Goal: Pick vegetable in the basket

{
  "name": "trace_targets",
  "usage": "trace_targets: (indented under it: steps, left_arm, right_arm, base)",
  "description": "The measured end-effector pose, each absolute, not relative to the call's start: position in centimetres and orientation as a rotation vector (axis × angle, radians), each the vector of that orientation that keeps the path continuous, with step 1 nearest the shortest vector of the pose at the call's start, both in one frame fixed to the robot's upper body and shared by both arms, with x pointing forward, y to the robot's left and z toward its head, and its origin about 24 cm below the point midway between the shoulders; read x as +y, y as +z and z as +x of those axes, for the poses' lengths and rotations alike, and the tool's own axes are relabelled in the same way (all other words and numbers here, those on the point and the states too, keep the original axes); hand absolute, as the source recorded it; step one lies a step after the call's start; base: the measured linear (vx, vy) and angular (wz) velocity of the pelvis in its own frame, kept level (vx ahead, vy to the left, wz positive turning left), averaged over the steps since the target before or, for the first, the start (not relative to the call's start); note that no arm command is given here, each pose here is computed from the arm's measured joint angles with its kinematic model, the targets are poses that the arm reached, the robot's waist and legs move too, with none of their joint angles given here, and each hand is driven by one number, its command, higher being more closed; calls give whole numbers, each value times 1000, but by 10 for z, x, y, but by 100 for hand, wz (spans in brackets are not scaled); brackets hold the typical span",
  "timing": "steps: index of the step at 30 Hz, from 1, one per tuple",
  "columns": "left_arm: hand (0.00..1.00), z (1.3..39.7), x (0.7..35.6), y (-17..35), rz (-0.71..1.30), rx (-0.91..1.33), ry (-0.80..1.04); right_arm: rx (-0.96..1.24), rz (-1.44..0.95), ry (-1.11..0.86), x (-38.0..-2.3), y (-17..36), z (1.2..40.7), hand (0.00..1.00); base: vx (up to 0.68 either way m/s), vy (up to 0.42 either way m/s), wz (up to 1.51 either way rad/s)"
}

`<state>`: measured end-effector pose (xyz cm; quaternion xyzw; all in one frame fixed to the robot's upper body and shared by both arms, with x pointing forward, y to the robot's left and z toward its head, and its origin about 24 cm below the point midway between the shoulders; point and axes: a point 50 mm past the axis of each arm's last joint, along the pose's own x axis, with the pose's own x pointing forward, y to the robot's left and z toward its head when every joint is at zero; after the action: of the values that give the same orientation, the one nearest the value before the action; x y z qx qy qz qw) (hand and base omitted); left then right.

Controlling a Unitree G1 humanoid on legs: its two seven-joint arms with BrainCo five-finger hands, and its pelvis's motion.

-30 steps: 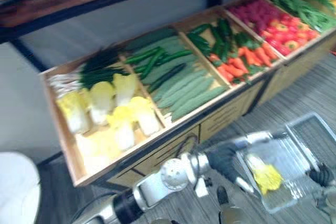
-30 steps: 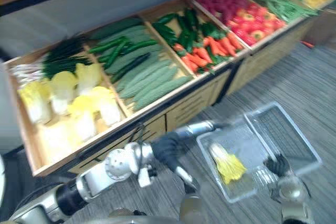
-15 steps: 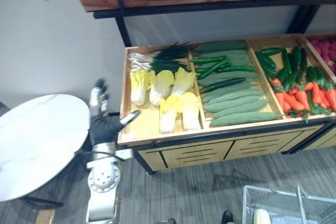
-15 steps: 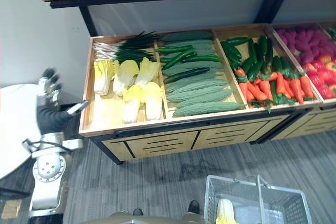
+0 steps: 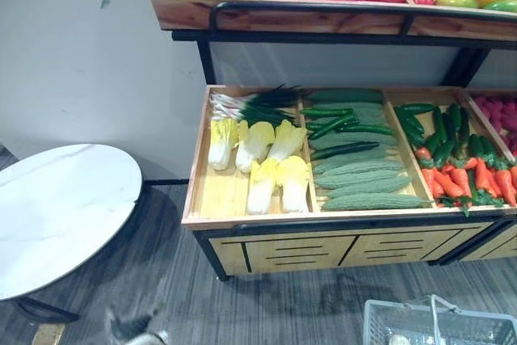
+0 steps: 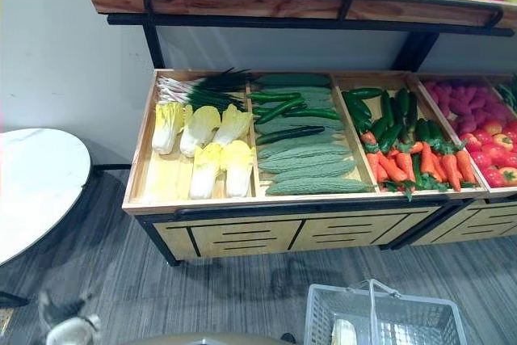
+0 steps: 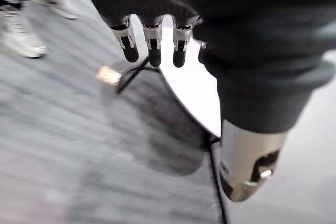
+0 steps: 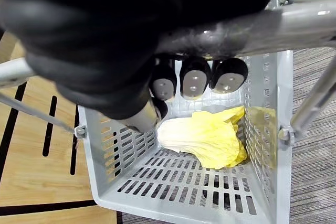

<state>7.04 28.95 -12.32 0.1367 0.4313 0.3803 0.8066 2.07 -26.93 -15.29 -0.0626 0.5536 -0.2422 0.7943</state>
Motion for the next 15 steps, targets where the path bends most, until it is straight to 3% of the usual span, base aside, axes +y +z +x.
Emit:
trace_targets:
  steps: [6, 15]
  left_arm:
    - [0, 32, 252, -157, 157, 1182, 599]
    - [0, 43, 226, -164, 147, 1176, 396]
  right_arm:
    - [1195, -124, -496, -266, -156, 31, 100]
    - [1202, -131, -449, -259, -158, 35, 100]
  base:
    - [61, -26, -14]
    - [-29, -27, -6]
